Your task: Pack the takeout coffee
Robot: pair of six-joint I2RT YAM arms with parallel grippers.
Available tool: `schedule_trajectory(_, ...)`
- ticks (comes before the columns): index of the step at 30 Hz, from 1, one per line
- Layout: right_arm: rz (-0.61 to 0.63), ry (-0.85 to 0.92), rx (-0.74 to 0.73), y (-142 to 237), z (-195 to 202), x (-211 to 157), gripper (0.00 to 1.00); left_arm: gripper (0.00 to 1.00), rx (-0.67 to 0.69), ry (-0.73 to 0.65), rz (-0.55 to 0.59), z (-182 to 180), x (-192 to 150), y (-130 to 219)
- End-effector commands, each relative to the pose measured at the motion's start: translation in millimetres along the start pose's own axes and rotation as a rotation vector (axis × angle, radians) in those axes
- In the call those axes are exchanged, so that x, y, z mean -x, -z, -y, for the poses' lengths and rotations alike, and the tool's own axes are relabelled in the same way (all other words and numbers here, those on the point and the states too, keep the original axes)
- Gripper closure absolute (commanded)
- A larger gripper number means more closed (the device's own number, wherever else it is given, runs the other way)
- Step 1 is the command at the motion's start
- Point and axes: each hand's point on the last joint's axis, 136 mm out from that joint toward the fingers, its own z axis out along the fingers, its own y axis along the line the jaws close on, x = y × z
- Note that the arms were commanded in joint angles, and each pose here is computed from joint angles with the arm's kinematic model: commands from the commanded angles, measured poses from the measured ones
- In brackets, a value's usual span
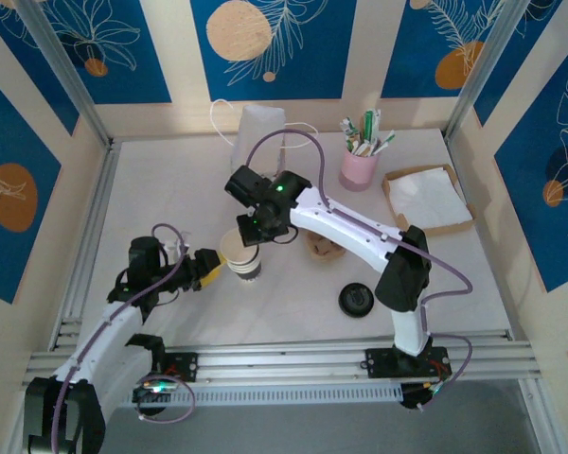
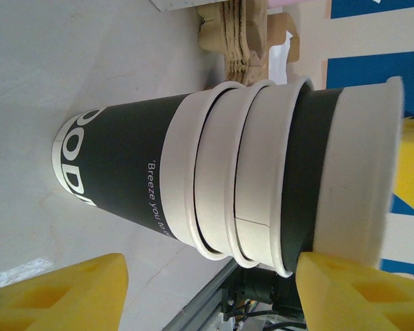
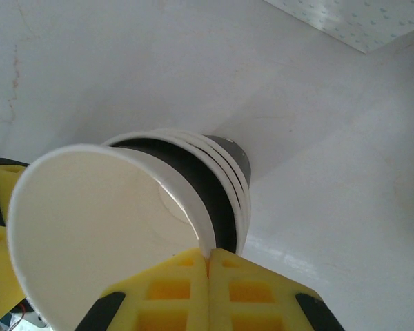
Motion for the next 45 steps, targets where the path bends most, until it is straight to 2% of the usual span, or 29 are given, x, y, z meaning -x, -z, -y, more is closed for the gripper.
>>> schedule_trajectory(1,0.017,-0.025,0.073,14,-8,1,1.00,0.35,-0.032,-0.022,0.002,8,0,3)
schedule_trajectory(8,0.052,-0.031,0.096,32,-7,5,1.00,0.35,-0.036,-0.030,0.005,13,1,5)
schedule_trajectory(18,0.164,-0.024,0.134,92,-1,12,1.00,0.33,-0.026,-0.048,0.012,19,4,8)
schedule_trajectory(21,0.202,-0.021,0.130,112,7,8,1.00,0.27,-0.010,-0.070,0.030,25,4,14)
schedule_trajectory(27,0.235,-0.022,0.110,137,30,-16,1.00,0.07,0.065,-0.158,0.100,41,4,38)
schedule_trajectory(29,0.227,-0.029,0.098,136,38,-26,1.00,0.00,0.087,-0.189,0.126,48,4,47)
schedule_trajectory(33,0.191,-0.047,0.070,123,56,-49,1.00,0.00,0.103,-0.259,0.167,66,2,63)
schedule_trajectory(38,0.108,-0.073,0.026,91,75,-78,1.00,0.00,0.103,-0.326,0.206,90,0,78)
schedule_trajectory(45,0.006,-0.128,-0.020,38,95,-109,1.00,0.00,0.101,-0.362,0.193,102,-2,75)
